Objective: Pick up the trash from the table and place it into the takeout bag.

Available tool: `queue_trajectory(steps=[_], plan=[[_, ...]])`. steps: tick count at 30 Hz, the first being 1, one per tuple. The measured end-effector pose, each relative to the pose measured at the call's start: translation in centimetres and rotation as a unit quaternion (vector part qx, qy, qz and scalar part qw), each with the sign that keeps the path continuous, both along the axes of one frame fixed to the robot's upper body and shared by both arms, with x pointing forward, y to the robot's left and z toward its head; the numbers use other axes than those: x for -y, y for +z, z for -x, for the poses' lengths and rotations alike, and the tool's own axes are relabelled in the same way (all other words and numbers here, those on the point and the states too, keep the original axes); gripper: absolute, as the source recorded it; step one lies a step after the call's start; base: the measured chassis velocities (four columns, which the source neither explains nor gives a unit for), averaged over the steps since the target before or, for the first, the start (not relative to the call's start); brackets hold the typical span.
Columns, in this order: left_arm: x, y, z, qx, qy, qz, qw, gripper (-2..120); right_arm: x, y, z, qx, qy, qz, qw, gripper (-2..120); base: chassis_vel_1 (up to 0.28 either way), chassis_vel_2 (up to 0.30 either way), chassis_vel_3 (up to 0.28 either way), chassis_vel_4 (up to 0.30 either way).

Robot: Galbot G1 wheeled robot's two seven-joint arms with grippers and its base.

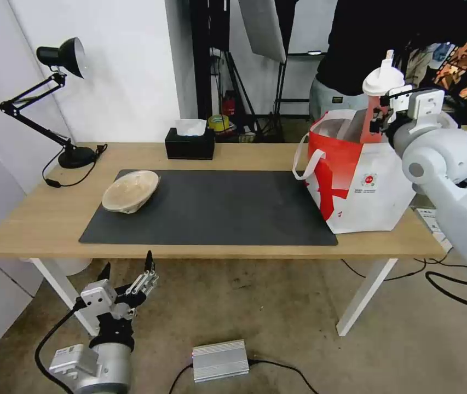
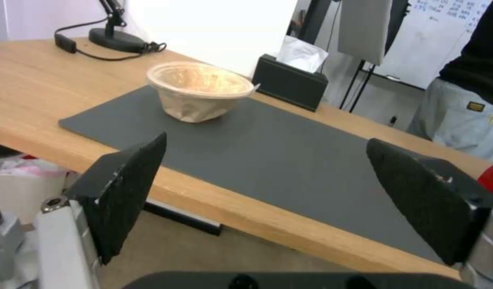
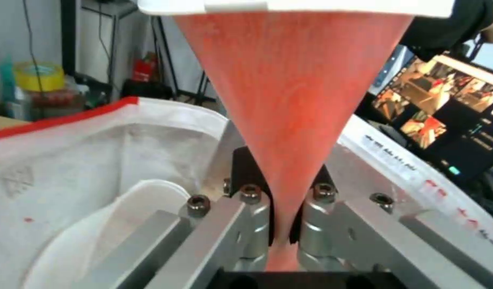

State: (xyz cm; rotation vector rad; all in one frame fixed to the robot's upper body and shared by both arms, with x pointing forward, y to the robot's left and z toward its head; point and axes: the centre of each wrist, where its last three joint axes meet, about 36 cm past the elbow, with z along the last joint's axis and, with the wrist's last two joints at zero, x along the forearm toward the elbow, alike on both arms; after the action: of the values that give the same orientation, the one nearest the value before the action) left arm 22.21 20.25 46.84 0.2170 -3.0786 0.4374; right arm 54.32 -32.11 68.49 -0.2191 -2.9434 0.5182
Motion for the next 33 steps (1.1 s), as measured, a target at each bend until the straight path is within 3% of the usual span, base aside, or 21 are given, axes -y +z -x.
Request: queue_trajectory(steps=[21,33], plan=[[-0.1,0.0,-0.2,0.003,-0.001,-0.002,1.0,100,2.1,-3.9,-1.4,-0.078,0.008,0.025,0.997,3,0.0,0.0,0.0,0.0],[-0.1,0.0,-0.3,0.004,-0.002,-0.001,1.0,100,2.0,-4.1,-1.5,-0.083,0.015,0.032,0.996,3,0.0,0.0,0.0,0.0]])
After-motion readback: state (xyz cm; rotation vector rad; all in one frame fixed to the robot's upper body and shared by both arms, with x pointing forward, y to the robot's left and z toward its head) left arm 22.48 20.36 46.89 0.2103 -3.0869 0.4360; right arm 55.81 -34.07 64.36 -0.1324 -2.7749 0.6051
